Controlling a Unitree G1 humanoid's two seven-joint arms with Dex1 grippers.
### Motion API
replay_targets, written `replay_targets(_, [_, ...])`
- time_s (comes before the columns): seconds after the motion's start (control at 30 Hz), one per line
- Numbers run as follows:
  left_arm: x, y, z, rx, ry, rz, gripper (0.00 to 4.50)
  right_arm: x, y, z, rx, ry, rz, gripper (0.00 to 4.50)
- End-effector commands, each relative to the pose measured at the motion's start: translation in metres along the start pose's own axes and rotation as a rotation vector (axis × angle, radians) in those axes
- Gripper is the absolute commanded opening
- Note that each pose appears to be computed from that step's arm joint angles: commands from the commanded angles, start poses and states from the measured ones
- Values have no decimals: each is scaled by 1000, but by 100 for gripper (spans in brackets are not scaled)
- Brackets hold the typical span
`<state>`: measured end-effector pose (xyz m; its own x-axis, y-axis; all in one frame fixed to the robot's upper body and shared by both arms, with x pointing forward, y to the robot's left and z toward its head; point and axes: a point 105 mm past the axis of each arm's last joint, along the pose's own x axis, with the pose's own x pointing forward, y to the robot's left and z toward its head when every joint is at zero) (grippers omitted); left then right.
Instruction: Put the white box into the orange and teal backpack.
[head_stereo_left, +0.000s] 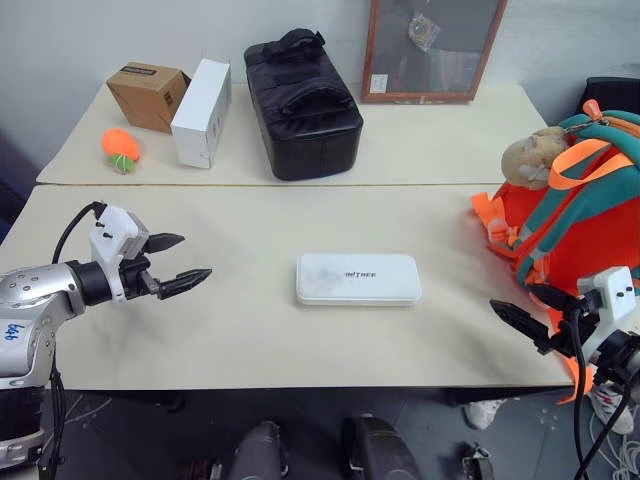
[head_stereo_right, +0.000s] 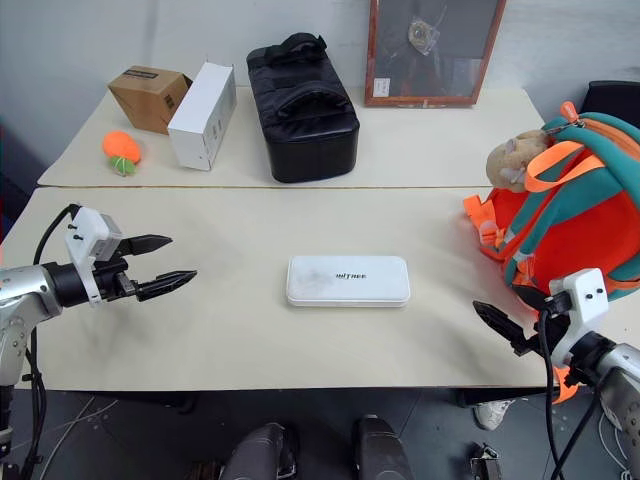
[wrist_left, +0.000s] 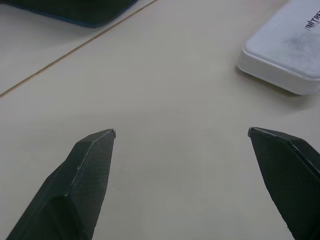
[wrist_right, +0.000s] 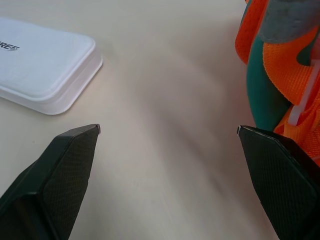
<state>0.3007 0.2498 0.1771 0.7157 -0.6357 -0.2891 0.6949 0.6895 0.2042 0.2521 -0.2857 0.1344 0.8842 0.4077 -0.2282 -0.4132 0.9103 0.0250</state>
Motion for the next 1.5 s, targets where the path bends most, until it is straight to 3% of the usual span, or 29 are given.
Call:
replay_targets(0.03, [-1,0,10,33,-14,2,447,-1,5,10,-35,-30,17,450])
replay_targets(0.13, [6,-7,11,17,-31,-29,450,2,11,12,-42,-34,46,397])
replay_targets(0.23, [24,-28,4,24,-12,-114,358,15,22,11,-77,-17,94,291])
replay_targets(0.5, [67,-46,-6,41,-19,-179,114,56,20,18,-151,-9,115,16])
replay_targets(0.53, [70,-47,-6,45,-19,-184,82,59,20,18,-155,-6,123,0])
replay_targets(0.63, [88,-47,-11,69,13,-168,2,74,26,14,-182,19,164,0])
replay_targets(0.93, [122,-70,1,51,-43,-243,2,101,36,8,-258,53,196,0])
replay_targets(1.17, [127,-94,1,52,-43,-299,2,111,45,9,-254,37,226,0])
replay_targets(1.3, [125,-92,-4,52,-22,-260,2,117,52,9,-250,31,241,0])
replay_targets(1.43, [117,-70,-8,-37,0,-168,19,114,50,7,-265,40,238,0])
replay_targets(1.5, [109,-63,-11,-268,10,-205,62,110,46,5,-305,61,246,0])
